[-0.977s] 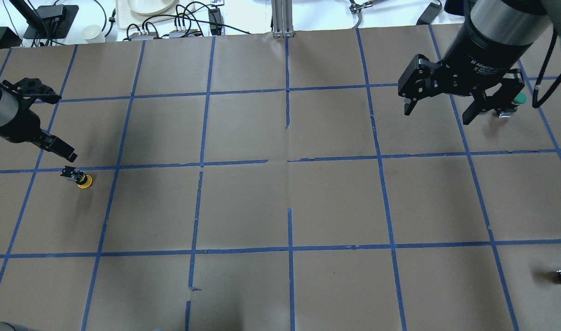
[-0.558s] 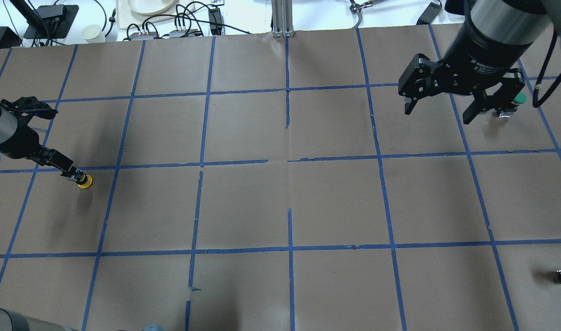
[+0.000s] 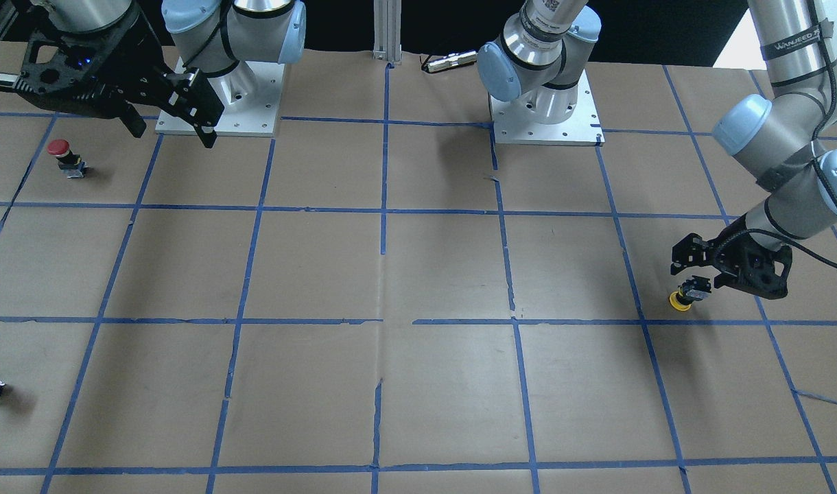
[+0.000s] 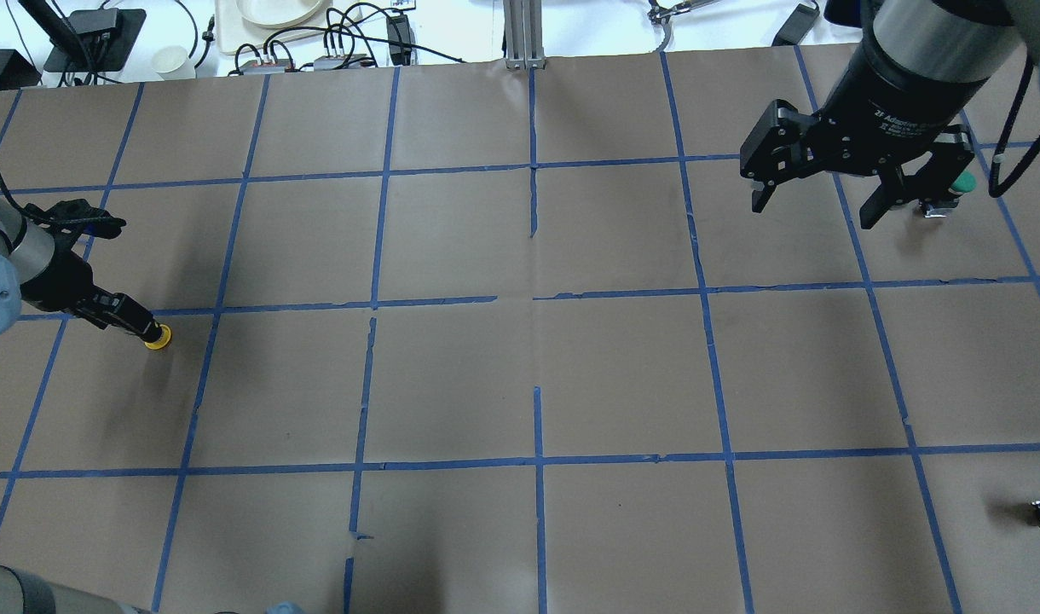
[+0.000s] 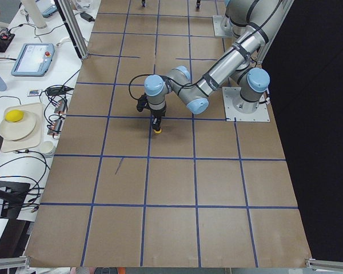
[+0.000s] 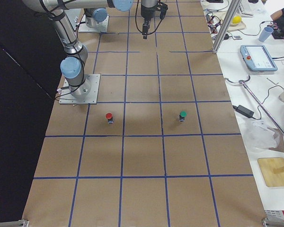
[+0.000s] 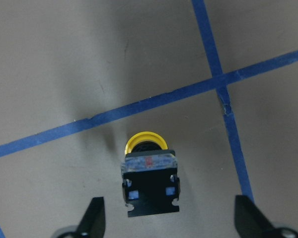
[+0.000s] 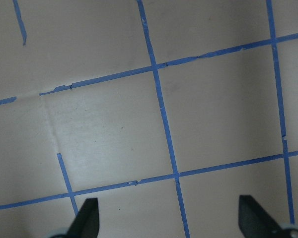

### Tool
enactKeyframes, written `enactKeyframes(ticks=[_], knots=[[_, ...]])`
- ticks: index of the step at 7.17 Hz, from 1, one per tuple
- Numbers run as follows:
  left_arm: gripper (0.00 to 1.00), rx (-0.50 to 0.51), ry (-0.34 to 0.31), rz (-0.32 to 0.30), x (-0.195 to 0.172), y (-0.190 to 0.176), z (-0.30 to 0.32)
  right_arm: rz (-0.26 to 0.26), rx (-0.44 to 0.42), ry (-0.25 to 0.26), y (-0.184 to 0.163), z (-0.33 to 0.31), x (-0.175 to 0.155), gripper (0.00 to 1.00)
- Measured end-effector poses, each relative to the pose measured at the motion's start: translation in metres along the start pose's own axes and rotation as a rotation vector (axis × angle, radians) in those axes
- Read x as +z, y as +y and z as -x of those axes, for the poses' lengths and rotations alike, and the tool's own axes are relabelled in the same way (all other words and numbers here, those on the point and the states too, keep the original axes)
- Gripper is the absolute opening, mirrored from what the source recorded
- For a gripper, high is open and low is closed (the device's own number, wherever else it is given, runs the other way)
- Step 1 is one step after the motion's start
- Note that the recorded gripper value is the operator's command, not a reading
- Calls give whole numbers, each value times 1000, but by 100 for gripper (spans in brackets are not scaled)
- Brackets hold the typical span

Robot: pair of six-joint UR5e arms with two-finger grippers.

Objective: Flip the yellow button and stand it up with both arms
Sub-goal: 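Close the left gripper on the grey base of the yellow button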

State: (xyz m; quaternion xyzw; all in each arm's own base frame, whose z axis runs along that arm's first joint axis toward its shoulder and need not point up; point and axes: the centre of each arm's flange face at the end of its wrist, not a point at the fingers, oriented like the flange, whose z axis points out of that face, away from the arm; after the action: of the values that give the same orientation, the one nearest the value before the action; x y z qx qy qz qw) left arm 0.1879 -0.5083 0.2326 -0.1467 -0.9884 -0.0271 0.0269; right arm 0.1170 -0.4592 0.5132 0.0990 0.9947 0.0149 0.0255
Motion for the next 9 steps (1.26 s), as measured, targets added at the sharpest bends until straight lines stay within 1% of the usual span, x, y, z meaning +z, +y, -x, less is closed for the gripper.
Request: enactKeyframes(ticks=[1, 2, 4, 5, 6, 7, 8, 9], knots=[[75, 1, -6, -6, -2, -1, 1, 0, -2, 2, 0, 0, 0, 100], [72, 3, -16, -15, -3, -2, 2, -1, -3, 3, 0, 0, 0, 100], [72, 6, -31, -28, -3, -5, 6, 2, 8, 5, 0, -1, 1, 100], [72, 5, -33, -34, 1, -7, 7, 5, 13, 7, 0, -1, 1, 100], [69, 4, -30, -39, 6, -9, 9, 7, 15, 8, -1, -1, 2, 100], [50, 4, -32, -45, 8, -11, 9, 5, 13, 7, -1, -1, 1, 100], [45, 5, -34, -47, 8, -13, 8, 0, 9, 6, -2, -1, 0, 100], [36, 9, -37, -50, 7, -14, 6, 0, 11, 5, -2, -1, 0, 100]])
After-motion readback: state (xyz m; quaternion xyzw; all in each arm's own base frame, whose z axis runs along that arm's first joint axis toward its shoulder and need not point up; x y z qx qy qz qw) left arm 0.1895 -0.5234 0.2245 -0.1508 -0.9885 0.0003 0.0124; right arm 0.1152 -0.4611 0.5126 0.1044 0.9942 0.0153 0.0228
